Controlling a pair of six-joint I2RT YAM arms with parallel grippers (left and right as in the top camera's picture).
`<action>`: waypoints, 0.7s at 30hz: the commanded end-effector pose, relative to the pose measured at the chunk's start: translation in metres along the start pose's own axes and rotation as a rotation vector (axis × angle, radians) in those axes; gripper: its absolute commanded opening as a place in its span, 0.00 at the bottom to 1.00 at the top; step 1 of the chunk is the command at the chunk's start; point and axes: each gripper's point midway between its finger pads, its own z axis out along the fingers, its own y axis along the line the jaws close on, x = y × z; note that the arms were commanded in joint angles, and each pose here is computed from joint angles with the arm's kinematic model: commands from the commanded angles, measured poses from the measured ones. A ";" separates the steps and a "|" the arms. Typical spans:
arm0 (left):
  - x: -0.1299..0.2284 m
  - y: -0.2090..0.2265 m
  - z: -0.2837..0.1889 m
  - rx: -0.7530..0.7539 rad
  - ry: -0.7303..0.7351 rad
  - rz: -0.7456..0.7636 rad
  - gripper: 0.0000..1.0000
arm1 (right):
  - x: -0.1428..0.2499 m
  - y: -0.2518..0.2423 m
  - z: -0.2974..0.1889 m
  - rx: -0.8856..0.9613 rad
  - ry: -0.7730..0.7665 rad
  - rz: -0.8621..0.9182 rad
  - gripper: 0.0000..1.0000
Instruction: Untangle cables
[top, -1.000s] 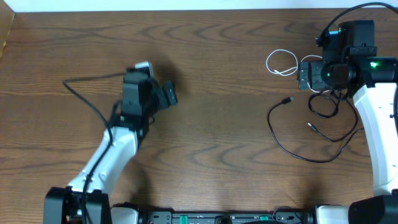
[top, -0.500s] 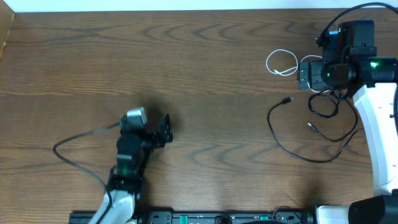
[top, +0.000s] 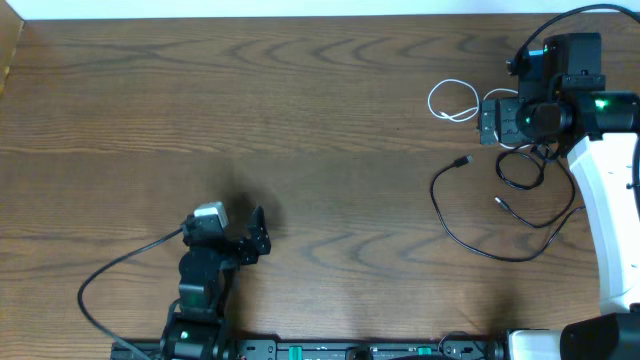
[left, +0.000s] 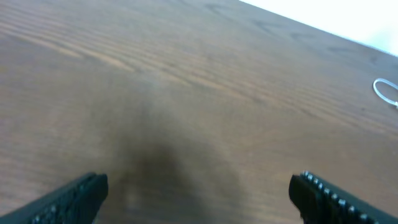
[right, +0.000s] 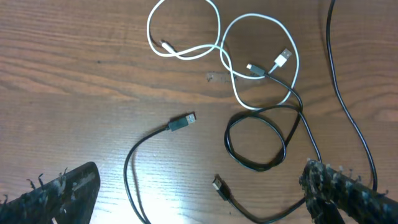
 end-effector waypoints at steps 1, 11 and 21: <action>-0.006 0.007 -0.009 -0.034 -0.043 0.017 0.98 | 0.001 0.003 0.000 -0.009 0.003 0.009 0.99; -0.048 -0.009 -0.031 0.045 -0.251 0.021 0.98 | 0.001 0.003 0.000 -0.009 0.003 0.009 0.99; -0.046 -0.010 -0.030 0.051 -0.242 0.022 0.98 | 0.001 0.003 0.000 -0.009 0.003 0.009 0.99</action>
